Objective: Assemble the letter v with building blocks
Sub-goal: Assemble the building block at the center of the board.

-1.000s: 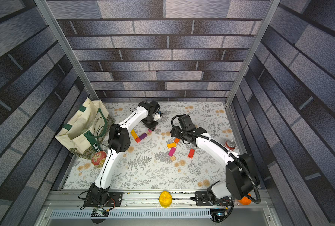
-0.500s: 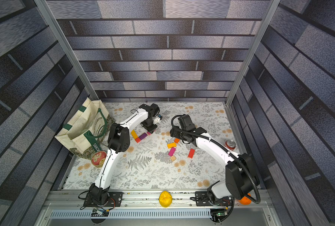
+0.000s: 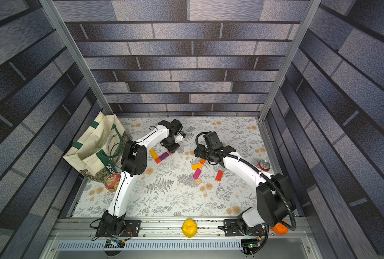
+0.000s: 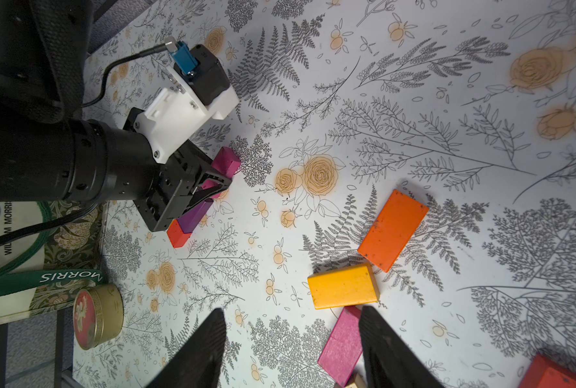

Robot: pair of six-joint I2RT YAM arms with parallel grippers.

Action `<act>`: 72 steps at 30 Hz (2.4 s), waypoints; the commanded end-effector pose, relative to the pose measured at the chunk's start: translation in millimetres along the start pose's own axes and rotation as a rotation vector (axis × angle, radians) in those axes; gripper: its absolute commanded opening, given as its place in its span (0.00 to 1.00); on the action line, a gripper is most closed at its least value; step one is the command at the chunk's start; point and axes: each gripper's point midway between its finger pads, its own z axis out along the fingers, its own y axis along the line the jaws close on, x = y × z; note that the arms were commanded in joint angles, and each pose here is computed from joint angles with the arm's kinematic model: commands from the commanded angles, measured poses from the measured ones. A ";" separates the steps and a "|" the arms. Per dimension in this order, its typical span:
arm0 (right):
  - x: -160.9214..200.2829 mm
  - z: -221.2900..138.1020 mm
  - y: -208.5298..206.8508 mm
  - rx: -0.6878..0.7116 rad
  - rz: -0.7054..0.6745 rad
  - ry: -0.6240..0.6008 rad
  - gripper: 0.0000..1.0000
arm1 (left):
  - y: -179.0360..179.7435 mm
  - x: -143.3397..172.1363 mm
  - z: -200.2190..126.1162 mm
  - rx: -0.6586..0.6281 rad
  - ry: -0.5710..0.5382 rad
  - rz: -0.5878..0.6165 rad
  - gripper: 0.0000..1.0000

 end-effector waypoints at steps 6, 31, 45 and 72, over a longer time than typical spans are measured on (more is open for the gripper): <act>2.7 5.1 -3.8 0.000 0.018 0.013 0.65 | -1.0 15.3 4.0 0.004 0.051 0.029 0.26; 3.3 8.9 1.5 -0.025 0.024 0.027 0.65 | -1.1 21.2 7.1 -0.005 0.060 0.033 0.33; 4.4 10.9 1.6 -0.029 0.029 0.031 0.66 | 0.7 22.2 6.3 -0.014 0.056 0.036 0.40; 4.2 14.4 0.8 -0.016 0.010 0.045 0.69 | -7.9 -14.0 -24.0 0.027 -0.079 -0.012 0.82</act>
